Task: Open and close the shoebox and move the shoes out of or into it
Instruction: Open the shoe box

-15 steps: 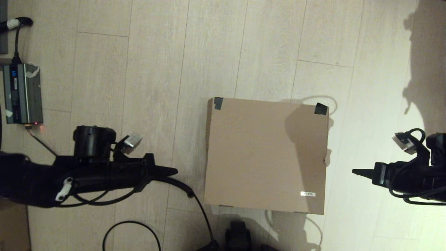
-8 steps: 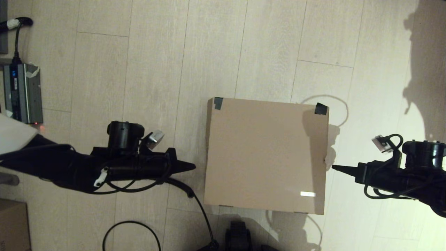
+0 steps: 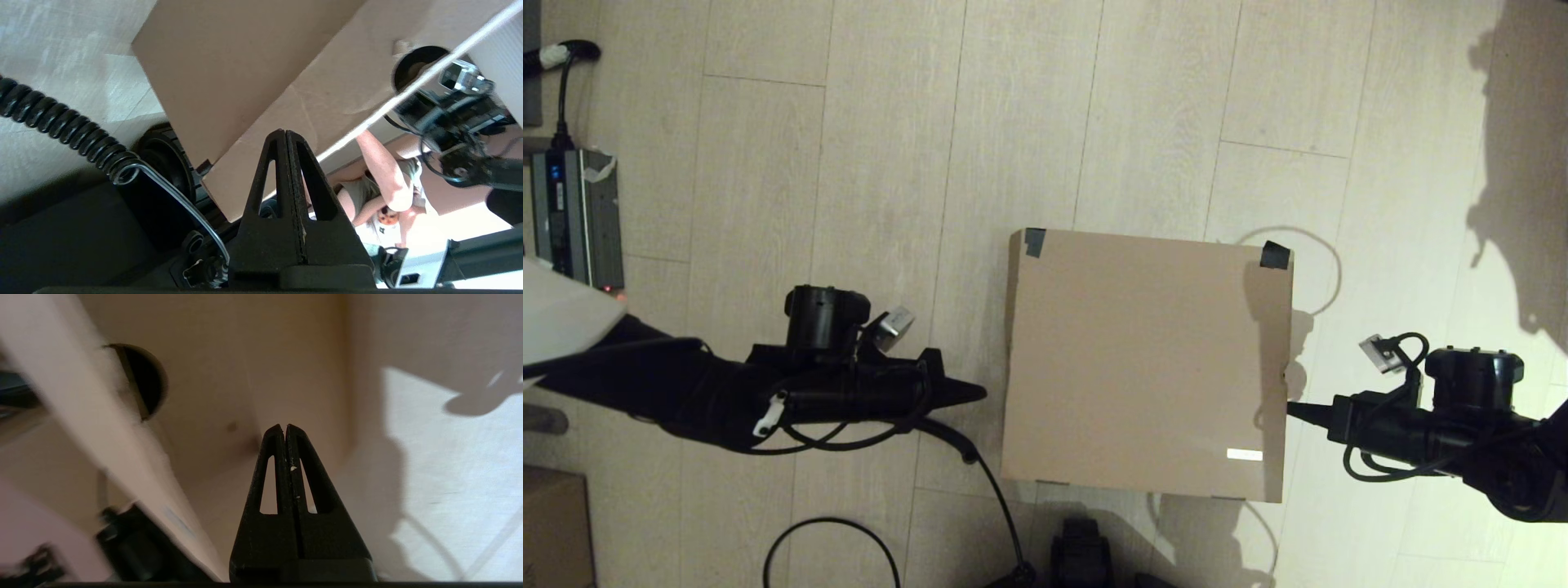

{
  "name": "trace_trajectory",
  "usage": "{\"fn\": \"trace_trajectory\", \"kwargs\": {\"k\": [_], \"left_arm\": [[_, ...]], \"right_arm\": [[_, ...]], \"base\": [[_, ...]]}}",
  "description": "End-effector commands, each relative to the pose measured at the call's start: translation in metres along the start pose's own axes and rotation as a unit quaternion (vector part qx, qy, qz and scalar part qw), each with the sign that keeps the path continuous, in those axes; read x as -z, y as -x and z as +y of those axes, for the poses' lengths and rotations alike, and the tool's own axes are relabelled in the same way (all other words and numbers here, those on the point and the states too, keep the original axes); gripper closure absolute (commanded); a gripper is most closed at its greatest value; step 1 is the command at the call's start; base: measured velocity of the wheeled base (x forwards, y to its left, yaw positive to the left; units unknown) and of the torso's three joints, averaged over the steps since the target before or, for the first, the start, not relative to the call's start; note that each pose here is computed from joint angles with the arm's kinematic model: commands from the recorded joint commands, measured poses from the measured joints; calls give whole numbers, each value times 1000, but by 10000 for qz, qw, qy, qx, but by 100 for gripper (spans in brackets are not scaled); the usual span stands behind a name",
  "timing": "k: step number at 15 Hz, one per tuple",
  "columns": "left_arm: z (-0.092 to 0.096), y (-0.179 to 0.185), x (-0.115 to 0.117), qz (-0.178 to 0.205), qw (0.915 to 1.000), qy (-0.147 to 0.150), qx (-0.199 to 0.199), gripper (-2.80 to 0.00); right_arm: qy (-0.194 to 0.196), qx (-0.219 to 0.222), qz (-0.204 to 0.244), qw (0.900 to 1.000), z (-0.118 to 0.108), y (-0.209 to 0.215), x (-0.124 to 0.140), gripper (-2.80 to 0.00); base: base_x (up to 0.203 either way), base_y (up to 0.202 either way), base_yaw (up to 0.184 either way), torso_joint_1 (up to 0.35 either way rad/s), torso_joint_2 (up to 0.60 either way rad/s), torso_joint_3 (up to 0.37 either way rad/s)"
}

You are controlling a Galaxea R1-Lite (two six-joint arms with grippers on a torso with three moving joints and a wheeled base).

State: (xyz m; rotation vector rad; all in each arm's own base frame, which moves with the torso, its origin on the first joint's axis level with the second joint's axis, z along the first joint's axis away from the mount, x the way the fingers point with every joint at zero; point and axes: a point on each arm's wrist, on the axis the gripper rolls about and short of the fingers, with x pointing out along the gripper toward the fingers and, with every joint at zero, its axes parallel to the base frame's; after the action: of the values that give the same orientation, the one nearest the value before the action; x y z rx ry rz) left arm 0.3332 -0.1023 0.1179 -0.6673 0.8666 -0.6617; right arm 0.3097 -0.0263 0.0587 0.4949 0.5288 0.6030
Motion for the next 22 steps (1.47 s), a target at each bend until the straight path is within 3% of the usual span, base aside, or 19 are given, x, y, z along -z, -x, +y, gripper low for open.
{"fn": "trace_trajectory", "kwargs": {"k": [1,6,13,15,18,22], "left_arm": [[-3,0,0,-16,10000,-15,9,0],[-10,-1,3,10,10000,12,65,0],[-33,24,3,-76,9999,-69,125,0],[-30,22,4,-48,9999,-36,97,0],[-27,22,4,-43,10000,-6,70,0],[-27,21,4,-28,10000,0,67,0]], "right_arm": [[29,-168,-29,9998,7,3,-3,0],[-160,-493,-63,9986,22,14,-10,0],[-255,-609,-238,9975,40,28,-19,0],[-288,-288,-283,9988,25,26,-16,0],[18,208,-507,9985,-4,30,-22,0],[-43,280,-461,9985,-23,20,-22,0]], "base": [[0,0,0,0,0,0],[0,0,0,0,0,0],[0,0,0,0,0,0],[0,0,0,0,0,0],[0,0,0,0,0,0],[0,0,0,0,0,0]]}}
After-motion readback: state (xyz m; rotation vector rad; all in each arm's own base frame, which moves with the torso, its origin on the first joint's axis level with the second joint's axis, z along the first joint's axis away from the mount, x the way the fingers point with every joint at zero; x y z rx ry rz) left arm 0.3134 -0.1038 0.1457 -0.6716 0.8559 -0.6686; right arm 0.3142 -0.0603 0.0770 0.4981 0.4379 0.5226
